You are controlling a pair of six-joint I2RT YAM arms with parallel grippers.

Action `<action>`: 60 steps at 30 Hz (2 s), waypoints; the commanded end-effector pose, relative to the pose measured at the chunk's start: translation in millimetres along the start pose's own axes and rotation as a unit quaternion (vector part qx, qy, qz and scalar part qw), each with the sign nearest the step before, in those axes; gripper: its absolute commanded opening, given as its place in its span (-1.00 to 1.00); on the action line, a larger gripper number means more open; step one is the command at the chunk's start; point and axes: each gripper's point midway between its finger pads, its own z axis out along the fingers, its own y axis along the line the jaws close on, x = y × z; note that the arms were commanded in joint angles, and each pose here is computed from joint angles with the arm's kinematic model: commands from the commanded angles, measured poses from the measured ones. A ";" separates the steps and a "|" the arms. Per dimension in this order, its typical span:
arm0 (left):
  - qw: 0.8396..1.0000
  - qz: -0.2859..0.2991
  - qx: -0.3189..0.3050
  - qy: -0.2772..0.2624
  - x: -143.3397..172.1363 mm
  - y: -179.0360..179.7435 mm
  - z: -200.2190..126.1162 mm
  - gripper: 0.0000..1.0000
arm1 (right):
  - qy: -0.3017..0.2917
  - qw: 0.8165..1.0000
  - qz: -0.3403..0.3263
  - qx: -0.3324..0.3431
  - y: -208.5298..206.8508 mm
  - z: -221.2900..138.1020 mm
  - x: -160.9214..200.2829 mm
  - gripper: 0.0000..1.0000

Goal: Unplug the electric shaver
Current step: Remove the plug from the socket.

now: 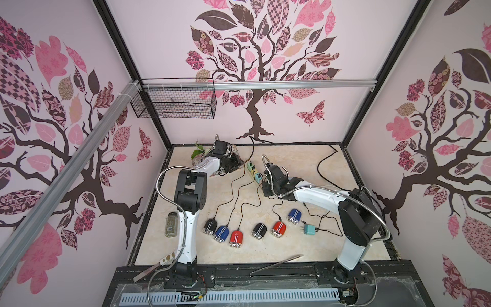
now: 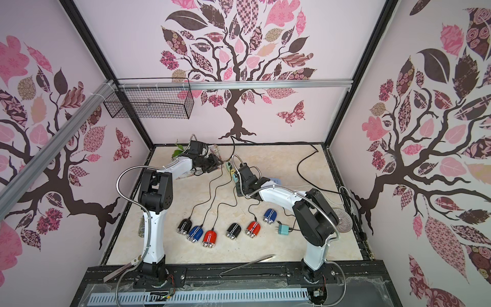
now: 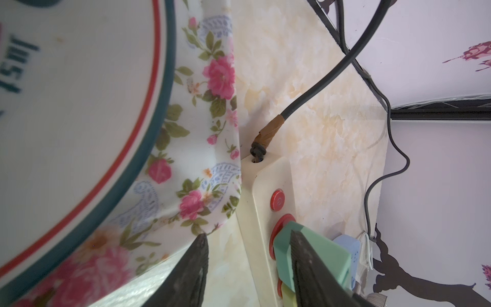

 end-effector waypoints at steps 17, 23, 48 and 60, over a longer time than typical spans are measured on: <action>0.998 -0.021 -0.050 -0.027 0.3 -3.8 17.9 -0.02 | -0.014 1.000 -0.009 -0.016 7.7 3.3 -15.7 -0.06; 0.997 -0.036 -0.059 -0.026 3.7 6.3 23.6 -0.03 | -0.009 1.000 -0.013 -0.026 10.6 6.8 -13.0 -0.06; 0.994 -0.049 -0.081 -0.048 1.9 9.9 21.4 -0.29 | -0.007 0.999 -0.028 -0.029 10.7 18.4 -10.1 -0.04; 0.992 0.003 -0.109 -0.062 -7.5 -7.2 8.7 -0.54 | -0.008 0.999 -0.034 -0.014 2.1 19.2 -10.4 -0.04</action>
